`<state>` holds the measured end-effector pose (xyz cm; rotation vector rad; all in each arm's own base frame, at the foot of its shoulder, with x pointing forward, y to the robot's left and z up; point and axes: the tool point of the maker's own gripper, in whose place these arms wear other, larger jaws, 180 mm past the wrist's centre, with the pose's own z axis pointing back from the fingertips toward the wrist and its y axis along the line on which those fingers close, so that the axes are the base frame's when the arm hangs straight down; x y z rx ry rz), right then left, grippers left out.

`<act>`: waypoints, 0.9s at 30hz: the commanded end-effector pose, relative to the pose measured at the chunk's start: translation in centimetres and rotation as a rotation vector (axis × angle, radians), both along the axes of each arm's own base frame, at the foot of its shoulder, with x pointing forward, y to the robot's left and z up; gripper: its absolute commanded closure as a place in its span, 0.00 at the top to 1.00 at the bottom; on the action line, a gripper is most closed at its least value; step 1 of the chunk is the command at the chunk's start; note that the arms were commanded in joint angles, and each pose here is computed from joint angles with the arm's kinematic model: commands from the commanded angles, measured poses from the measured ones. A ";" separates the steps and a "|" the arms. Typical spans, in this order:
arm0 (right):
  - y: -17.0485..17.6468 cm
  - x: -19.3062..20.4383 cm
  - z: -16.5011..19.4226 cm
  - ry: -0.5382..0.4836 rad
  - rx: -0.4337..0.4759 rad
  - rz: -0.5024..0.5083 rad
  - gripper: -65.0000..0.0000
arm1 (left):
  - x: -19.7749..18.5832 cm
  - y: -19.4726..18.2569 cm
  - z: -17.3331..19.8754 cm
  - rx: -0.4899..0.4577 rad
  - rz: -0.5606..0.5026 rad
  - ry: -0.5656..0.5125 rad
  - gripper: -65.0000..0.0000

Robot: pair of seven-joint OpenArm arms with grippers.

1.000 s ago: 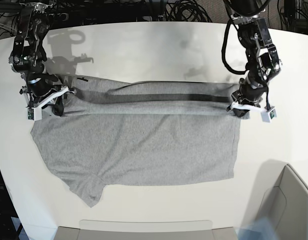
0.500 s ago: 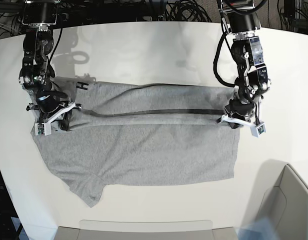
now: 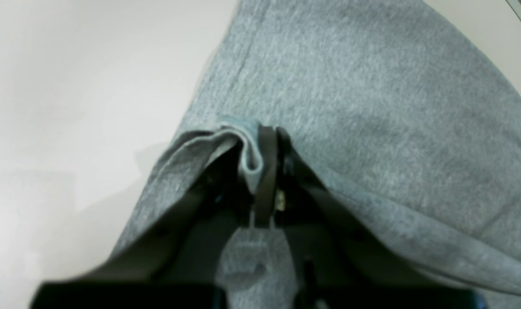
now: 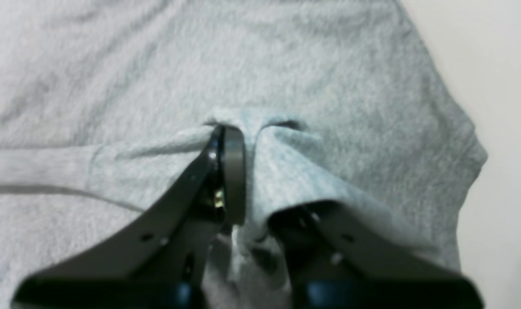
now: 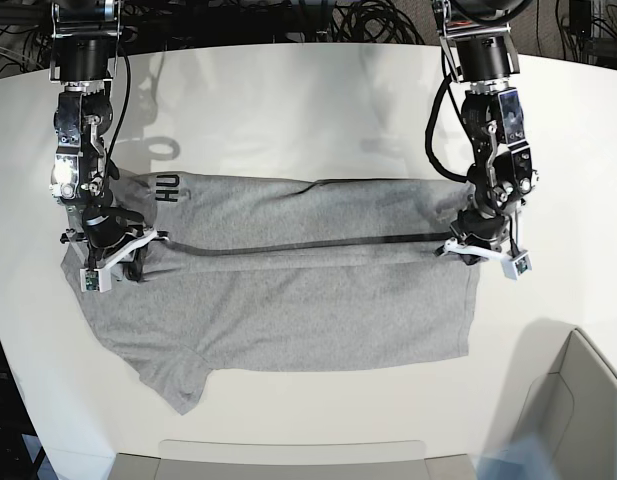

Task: Fold the T-shirt properly
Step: 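Lift the shoulder edge and fold it over toward the hem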

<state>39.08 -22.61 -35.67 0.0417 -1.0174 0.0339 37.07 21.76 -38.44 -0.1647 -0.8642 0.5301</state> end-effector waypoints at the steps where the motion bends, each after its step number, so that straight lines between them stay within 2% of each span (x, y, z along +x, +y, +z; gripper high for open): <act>1: -0.4 1.1 2.0 -0.064 -0.016 0.004 0.03 | 1.1 0.5 1.7 0.023 0.004 -0.059 0.09; 4: -0.2 1.1 1.9 -0.058 -0.036 0.027 0.25 | 1.0 0.4 1.7 0.024 0.003 -0.059 0.28; 5: 0.3 1.0 1.7 -0.053 -0.039 0.045 0.33 | 1.1 0.5 1.8 0.024 0.003 -0.060 0.31; 6: 0.2 1.0 2.0 -0.059 -0.049 0.050 0.39 | 1.1 0.5 1.8 0.025 0.004 -0.061 0.31; 8: 0.1 1.0 2.8 -0.077 -0.058 0.058 0.44 | 1.0 0.4 1.8 0.023 0.004 -0.057 0.30; 11: 0.7 0.9 4.6 -0.121 -0.066 0.078 0.43 | 1.3 0.5 3.0 0.032 0.005 -0.089 0.29; 14: -0.2 -0.3 7.2 -0.188 -0.077 0.052 0.43 | 0.2 0.5 4.4 0.056 -0.003 -0.127 0.29; 16: -1.1 -1.9 7.6 -0.188 -0.083 0.025 0.43 | -0.8 0.2 5.2 0.071 -0.016 -0.146 0.29; 19: -2.6 -4.9 6.3 -0.120 -0.099 -0.010 0.43 | -2.9 -1.5 4.1 0.063 -0.074 -0.091 0.29; 24: -3.8 -10.5 0.8 0.055 -0.103 -0.038 0.42 | -4.9 -4.5 0.9 0.070 -0.179 -0.004 0.29; 27: -3.8 -12.3 -1.9 0.128 -0.033 -0.062 0.42 | -5.7 -4.8 -1.7 0.072 -0.205 0.066 0.29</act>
